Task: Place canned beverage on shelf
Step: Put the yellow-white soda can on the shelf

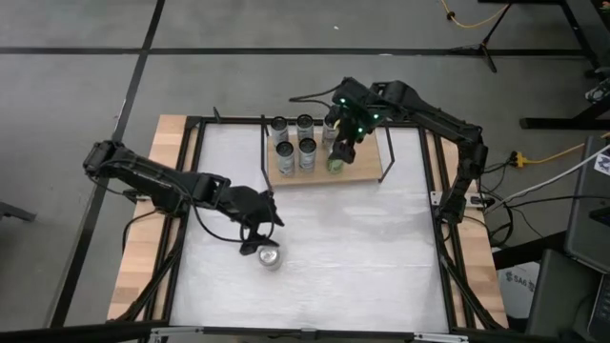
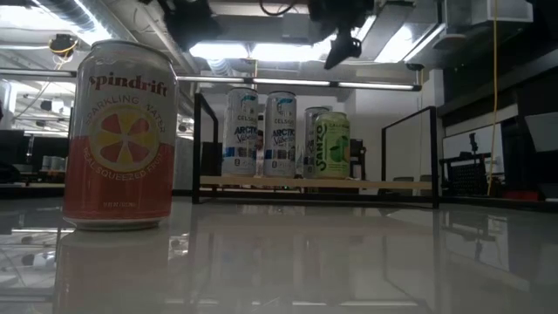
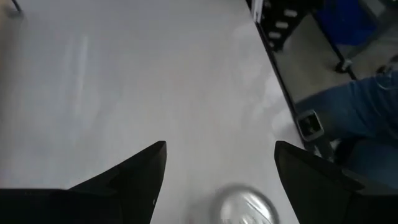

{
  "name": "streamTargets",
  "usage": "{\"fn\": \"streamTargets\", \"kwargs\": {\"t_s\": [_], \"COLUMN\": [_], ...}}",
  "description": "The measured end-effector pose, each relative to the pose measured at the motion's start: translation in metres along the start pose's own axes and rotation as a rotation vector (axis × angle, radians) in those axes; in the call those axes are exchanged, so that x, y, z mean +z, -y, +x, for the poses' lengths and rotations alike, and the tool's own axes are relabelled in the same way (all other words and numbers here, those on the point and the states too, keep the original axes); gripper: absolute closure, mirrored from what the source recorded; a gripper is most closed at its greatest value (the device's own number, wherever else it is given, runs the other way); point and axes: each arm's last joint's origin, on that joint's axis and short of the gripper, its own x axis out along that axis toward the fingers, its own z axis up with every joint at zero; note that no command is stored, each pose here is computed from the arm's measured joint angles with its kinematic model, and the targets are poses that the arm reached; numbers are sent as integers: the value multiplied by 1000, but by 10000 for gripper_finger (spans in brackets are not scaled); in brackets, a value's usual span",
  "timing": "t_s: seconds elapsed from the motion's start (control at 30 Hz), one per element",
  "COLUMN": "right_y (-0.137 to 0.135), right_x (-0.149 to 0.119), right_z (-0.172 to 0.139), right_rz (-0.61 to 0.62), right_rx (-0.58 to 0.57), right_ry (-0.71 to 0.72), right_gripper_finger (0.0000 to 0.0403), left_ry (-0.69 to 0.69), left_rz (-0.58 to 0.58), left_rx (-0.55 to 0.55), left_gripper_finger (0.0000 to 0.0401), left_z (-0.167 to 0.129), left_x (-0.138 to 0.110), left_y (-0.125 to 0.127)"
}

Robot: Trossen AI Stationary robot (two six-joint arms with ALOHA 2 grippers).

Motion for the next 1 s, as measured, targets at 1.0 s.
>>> {"fn": "streamTargets", "kwargs": {"t_s": [1.0], "right_y": [-220], "right_x": [2], "right_z": [65], "right_rz": [-397], "right_rx": [260], "right_ry": [446], "right_gripper_finger": [56], "left_ry": [-319], "left_rz": [30], "left_rx": [-1], "left_gripper_finger": [109], "left_z": [-75], "left_x": [-55], "left_y": [50]}}
